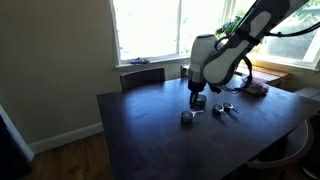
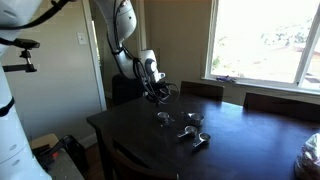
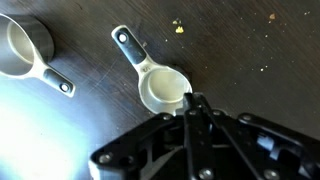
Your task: Stack the cups
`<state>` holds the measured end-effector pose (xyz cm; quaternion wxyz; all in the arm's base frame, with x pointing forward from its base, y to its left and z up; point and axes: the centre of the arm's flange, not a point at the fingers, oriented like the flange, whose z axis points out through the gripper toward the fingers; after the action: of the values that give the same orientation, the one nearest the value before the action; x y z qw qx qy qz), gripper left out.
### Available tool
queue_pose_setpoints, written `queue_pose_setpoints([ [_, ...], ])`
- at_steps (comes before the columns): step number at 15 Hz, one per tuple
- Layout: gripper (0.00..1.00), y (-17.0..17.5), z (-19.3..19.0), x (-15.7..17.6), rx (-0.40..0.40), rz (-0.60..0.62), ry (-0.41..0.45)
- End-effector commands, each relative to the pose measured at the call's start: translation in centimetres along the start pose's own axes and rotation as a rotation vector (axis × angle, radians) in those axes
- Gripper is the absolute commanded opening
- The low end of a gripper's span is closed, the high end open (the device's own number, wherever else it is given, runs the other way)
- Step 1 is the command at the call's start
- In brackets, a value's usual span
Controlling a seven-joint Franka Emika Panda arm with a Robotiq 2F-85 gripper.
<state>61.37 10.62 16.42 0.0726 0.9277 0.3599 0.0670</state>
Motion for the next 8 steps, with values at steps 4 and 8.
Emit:
queue_pose_setpoints([
  [4, 0.55, 2.2, -1.3, 0.0, 0.025, 0.081, -0.059],
  [8, 0.81, 3.2, -0.8, 0.8, 0.080, 0.105, -0.118],
])
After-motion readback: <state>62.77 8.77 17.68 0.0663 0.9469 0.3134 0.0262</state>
